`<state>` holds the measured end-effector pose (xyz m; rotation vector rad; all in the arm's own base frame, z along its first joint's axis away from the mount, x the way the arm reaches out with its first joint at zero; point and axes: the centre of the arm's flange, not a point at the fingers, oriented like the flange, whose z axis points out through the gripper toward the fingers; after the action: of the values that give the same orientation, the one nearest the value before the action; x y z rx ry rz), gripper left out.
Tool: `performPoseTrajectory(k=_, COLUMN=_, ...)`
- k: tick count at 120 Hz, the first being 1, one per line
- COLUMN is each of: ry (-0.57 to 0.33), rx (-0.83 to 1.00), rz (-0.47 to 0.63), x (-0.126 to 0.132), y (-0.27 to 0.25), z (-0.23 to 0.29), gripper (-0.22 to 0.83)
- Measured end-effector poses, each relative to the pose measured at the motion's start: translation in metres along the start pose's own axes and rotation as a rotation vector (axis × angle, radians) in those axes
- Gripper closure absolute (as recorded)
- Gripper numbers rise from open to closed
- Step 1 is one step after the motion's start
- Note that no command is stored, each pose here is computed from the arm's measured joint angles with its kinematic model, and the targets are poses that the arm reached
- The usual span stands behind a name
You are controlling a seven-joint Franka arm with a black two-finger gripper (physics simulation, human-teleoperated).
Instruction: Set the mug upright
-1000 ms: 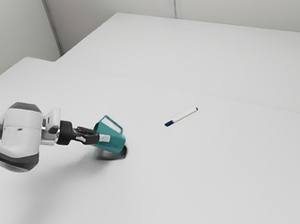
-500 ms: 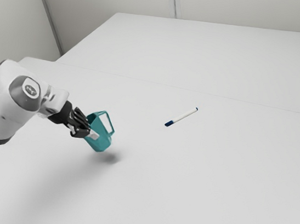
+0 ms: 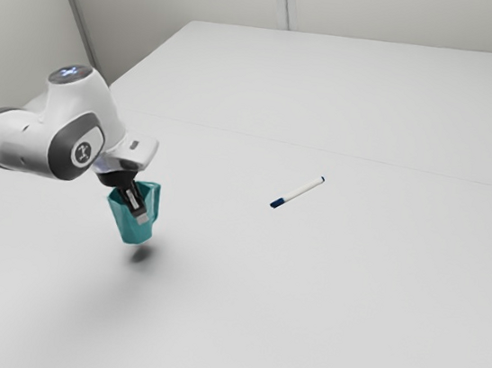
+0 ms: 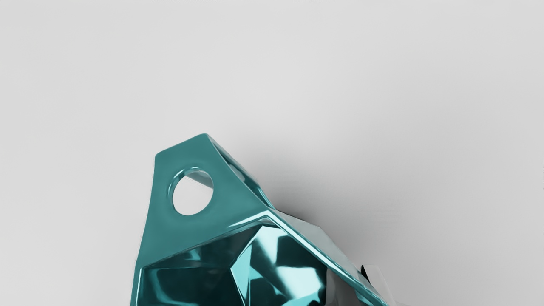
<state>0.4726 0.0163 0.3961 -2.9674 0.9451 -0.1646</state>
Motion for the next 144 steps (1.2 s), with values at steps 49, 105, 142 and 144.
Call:
performPoseTrajectory(k=49, ry=0.051, rx=-0.036, rz=-0.371, x=0.033, y=0.020, z=0.023, gripper=0.79)
performPoseTrajectory(k=105, ry=0.115, rx=-0.039, rz=-0.590, x=0.034, y=0.039, z=0.026, gripper=0.79)
performPoseTrajectory(k=142, ry=0.147, rx=-0.033, rz=-0.671, x=0.024, y=0.045, z=0.030, gripper=0.78)
performPoseTrajectory(k=144, ry=0.149, rx=-0.032, rz=-0.674, x=0.024, y=0.045, z=0.030, gripper=0.78)
